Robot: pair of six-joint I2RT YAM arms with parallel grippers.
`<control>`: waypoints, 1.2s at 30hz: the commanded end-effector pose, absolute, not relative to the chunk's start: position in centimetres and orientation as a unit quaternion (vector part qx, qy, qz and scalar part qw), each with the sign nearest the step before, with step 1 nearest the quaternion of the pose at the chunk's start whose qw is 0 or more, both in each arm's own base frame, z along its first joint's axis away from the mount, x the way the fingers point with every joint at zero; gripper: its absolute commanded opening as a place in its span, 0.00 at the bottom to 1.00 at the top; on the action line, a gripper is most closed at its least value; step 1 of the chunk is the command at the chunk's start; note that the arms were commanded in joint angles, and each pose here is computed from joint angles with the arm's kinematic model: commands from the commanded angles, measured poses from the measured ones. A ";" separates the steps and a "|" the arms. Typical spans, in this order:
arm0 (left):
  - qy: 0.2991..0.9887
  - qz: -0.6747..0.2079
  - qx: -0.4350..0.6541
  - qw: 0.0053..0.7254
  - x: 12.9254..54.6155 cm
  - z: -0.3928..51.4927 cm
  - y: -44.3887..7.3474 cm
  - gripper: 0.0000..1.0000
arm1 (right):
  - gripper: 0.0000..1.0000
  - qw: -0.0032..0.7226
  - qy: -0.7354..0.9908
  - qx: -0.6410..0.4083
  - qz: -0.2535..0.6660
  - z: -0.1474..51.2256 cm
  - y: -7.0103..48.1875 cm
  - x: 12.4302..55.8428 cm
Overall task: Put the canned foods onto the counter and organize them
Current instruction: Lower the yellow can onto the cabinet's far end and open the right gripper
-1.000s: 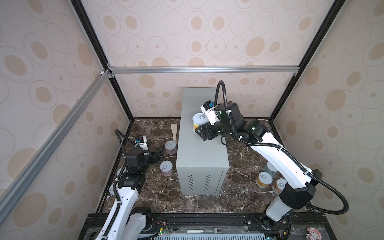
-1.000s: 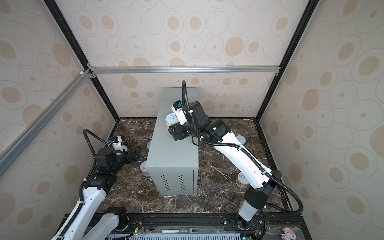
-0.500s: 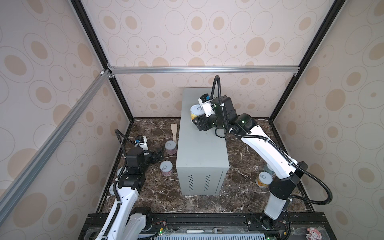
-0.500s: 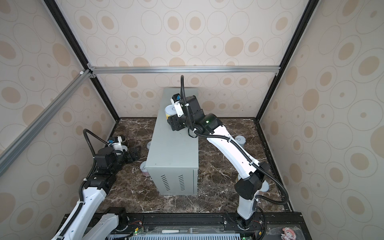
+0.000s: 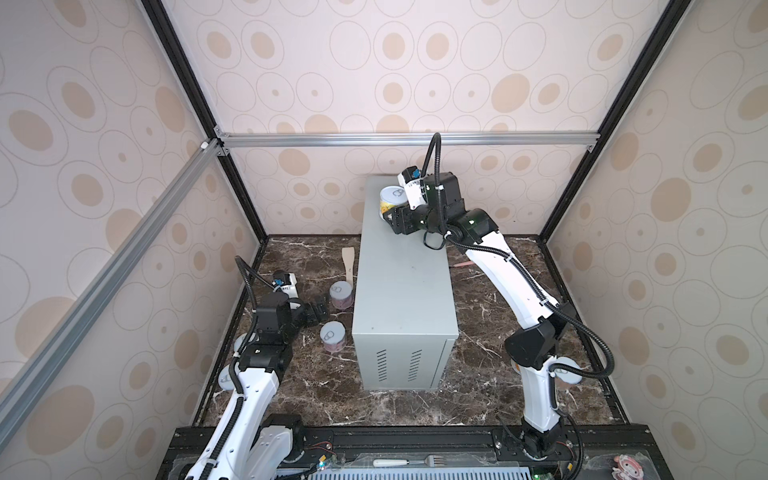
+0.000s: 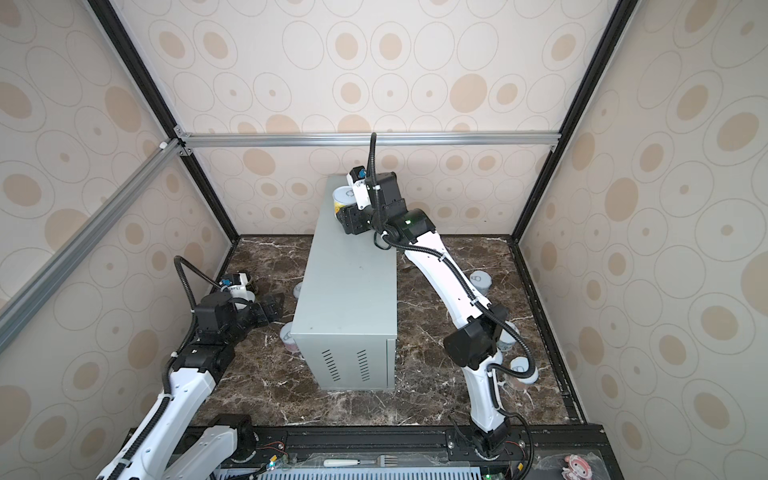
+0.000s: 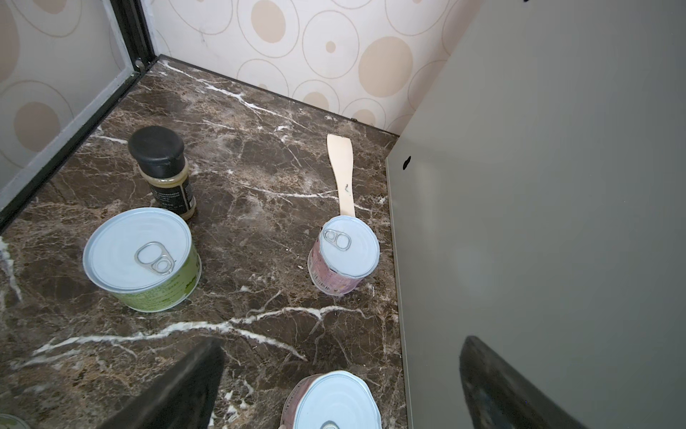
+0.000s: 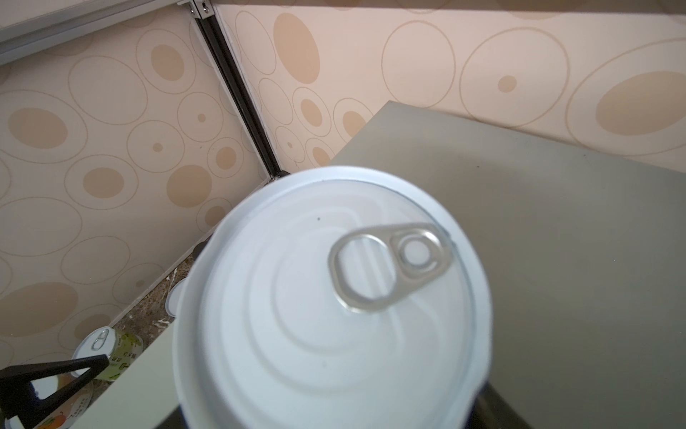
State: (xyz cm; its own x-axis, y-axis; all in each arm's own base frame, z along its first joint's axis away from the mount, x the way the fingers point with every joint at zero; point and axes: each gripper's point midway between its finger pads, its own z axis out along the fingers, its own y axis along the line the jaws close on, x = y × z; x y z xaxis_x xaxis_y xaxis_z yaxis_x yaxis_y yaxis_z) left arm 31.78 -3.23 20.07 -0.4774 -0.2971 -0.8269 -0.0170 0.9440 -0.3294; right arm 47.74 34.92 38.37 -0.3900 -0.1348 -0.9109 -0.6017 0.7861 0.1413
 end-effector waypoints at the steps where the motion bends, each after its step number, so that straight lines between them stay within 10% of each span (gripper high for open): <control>1: 0.845 -0.144 -0.087 0.508 32.2 20.4 -3.4 0.99 | 0.60 0.464 0.819 -0.244 0.234 34.9 35.7 48.7; 36: 0.858 -0.148 -0.087 0.484 32.6 18.7 -3.8 0.99 | 0.71 0.507 0.792 -0.241 0.240 31.0 37.2 55.7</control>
